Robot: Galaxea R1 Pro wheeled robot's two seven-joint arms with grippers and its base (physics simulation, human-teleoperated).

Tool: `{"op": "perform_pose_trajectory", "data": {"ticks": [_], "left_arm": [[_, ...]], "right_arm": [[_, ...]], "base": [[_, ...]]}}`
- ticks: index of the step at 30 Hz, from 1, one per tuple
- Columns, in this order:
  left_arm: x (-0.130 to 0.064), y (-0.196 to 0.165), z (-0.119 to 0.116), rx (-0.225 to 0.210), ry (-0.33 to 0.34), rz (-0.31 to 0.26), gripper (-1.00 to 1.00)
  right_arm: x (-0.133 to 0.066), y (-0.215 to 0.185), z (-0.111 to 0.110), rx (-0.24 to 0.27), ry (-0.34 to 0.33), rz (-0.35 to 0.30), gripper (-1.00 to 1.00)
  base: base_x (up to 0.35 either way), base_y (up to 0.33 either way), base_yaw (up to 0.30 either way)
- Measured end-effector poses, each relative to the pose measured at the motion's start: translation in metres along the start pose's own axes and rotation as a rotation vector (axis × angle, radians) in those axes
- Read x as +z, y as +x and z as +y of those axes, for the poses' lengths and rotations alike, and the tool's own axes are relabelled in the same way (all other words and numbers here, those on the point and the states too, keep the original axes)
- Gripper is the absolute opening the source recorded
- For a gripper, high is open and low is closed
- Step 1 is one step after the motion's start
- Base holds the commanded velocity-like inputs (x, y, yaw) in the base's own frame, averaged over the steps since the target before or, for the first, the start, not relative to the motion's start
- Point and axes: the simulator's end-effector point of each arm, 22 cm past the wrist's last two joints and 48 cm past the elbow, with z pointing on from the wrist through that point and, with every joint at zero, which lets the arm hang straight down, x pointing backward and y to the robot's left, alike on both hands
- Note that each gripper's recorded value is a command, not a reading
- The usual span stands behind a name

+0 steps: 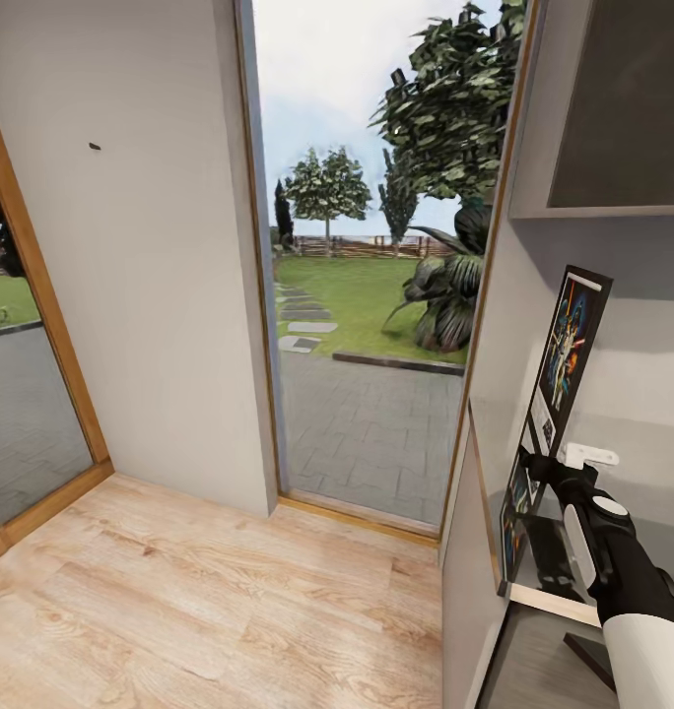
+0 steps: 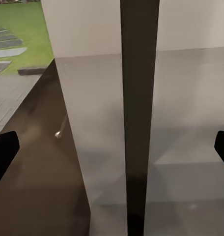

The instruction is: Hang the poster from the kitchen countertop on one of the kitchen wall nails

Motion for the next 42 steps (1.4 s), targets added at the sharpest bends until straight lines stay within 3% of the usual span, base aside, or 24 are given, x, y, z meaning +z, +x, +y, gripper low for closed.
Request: {"op": "perform_pose_trajectory", "data": {"ticks": [42], "left_arm": [[0.0,-0.001,0.0006,0.001,-0.001,-0.003,1.0]], "right_arm": [[-0.0001,-0.0006,-0.0001,0.0,0.0,-0.001,1.0]], "base": [[0.009,0.0,0.0]]}}
